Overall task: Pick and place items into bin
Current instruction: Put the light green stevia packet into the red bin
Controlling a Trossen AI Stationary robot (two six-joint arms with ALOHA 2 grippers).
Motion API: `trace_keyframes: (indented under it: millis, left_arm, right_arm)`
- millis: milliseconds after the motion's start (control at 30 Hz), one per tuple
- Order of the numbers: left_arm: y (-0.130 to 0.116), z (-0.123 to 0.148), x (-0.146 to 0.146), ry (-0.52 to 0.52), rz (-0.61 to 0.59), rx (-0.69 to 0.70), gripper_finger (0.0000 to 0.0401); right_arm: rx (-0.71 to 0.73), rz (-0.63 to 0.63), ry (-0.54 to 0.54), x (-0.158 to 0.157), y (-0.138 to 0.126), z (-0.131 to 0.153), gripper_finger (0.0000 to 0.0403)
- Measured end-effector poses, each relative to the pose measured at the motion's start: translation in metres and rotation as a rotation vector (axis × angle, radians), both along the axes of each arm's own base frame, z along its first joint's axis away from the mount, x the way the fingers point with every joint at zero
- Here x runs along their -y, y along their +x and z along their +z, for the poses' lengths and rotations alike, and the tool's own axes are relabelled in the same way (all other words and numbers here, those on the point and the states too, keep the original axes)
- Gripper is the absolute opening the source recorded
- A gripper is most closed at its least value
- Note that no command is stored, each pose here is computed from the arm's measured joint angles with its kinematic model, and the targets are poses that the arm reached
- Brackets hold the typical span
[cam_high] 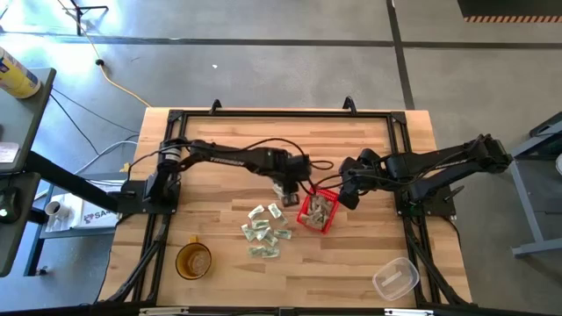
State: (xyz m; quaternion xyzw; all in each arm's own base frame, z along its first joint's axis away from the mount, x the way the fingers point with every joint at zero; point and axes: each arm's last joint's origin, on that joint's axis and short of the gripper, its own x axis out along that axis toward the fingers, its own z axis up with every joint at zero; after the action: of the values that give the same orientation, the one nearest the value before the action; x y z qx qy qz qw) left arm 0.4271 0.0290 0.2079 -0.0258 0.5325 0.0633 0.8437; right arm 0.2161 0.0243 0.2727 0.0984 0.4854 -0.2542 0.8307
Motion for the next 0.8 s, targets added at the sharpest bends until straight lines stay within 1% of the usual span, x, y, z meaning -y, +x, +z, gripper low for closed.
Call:
trace_keyframes:
  millis: [67, 100, 167, 233, 300, 367, 433, 500, 533, 633, 700, 733, 800]
  left_arm:
    - [-0.008, -0.005, -0.007, 0.023, -0.044, -0.079, 0.0149]
    - [-0.010, -0.008, -0.009, 0.029, -0.085, -0.108, 0.0149]
    - [-0.015, -0.014, -0.010, 0.018, -0.217, -0.147, 0.0149]
    - [-0.016, -0.016, -0.006, 0.019, -0.363, -0.147, 0.0148]
    - [-0.015, -0.016, 0.000, 0.045, -0.495, -0.133, 0.0148]
    - [-0.013, -0.018, 0.006, 0.090, -0.578, -0.120, 0.0152]
    - [-0.009, -0.018, 0.012, 0.155, -0.580, -0.094, 0.0163]
    - [-0.006, -0.016, 0.015, 0.218, -0.570, -0.076, 0.0182]
    - [-0.005, -0.016, 0.016, 0.233, -0.568, -0.069, 0.0193]
    - [0.000, -0.024, 0.014, 0.227, -0.569, -0.057, 0.0226]
    - [0.000, -0.034, 0.014, 0.224, -0.569, -0.099, 0.0244]
    - [0.002, -0.038, 0.013, 0.241, -0.560, -0.103, 0.0251]
    - [0.002, -0.043, 0.013, 0.240, -0.561, -0.123, 0.0262]
  right_arm:
    - [-0.005, 0.005, 0.000, 0.000, 0.000, 0.000, 0.0332]
    - [-0.007, 0.007, 0.001, 0.000, 0.000, 0.000, 0.0332]
    - [-0.008, 0.008, -0.002, 0.000, 0.000, 0.000, 0.0332]
    - [-0.010, 0.011, -0.014, 0.000, -0.001, 0.000, 0.0332]
    - [-0.012, 0.015, -0.024, 0.000, -0.001, 0.000, 0.0332]
    - [-0.013, 0.017, -0.025, 0.000, -0.001, 0.000, 0.0332]
    - [-0.014, 0.017, -0.023, 0.000, -0.001, 0.000, 0.0332]
    - [-0.014, 0.019, -0.017, 0.000, -0.001, 0.000, 0.0332]
    - [-0.015, 0.020, -0.015, 0.000, -0.001, 0.000, 0.0332]
    - [-0.015, 0.020, -0.013, 0.000, -0.001, 0.000, 0.0332]
    - [-0.016, 0.021, -0.012, 0.000, -0.001, 0.000, 0.0332]
    - [-0.016, 0.021, -0.012, 0.000, -0.001, 0.000, 0.0332]
    - [-0.020, 0.023, -0.007, 0.000, -0.001, -0.002, 0.0332]
